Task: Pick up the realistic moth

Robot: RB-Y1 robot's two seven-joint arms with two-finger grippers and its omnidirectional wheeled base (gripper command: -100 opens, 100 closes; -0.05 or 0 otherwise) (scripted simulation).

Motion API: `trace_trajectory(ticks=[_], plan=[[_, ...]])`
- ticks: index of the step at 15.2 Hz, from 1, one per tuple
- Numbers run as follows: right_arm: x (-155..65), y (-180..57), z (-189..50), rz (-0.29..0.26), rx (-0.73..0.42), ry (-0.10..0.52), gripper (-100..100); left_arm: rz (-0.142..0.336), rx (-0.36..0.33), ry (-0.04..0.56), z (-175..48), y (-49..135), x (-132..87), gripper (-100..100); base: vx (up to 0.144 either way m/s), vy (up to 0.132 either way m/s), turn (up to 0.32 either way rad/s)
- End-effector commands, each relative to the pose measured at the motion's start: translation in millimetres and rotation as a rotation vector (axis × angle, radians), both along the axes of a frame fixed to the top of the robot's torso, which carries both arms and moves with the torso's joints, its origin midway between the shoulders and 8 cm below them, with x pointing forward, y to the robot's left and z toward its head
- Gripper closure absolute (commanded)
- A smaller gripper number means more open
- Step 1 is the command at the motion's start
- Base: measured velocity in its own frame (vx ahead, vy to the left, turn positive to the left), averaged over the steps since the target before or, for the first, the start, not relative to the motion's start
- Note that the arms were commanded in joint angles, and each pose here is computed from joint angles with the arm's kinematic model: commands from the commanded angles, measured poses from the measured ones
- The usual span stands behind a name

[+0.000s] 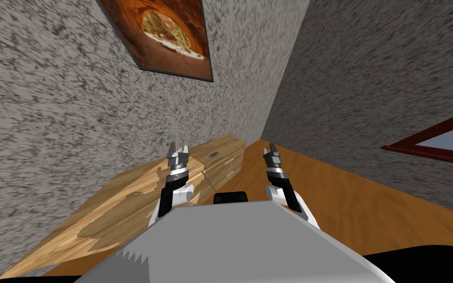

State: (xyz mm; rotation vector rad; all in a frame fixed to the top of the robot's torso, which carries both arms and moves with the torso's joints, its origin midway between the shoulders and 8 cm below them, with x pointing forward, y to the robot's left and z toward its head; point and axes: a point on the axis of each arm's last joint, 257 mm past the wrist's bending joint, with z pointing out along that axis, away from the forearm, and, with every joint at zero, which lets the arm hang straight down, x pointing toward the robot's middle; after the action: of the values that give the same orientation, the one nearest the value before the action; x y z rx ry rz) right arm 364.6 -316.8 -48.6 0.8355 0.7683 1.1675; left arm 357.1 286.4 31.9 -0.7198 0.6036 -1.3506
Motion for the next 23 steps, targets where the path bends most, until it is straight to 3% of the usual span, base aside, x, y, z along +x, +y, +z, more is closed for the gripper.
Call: trace_trajectory(ticks=[1,10,23], plan=[[0.0,0.0,0.0,0.0,0.0,0.0,0,-0.008,0.02,0.019,-2.0,0.9,3.1,-100,-0.001,0.003,-0.046],[0.0,0.0,0.0,0.0,0.0,0.0,0,-0.005,0.039,0.143,-17.1,24.4,22.8,-100,-0.005,0.02,-0.116],[0.0,0.0,0.0,0.0,0.0,0.0,0,0.028,-0.025,0.326,-42.6,70.5,43.3,-100,-0.007,0.019,-0.127]])
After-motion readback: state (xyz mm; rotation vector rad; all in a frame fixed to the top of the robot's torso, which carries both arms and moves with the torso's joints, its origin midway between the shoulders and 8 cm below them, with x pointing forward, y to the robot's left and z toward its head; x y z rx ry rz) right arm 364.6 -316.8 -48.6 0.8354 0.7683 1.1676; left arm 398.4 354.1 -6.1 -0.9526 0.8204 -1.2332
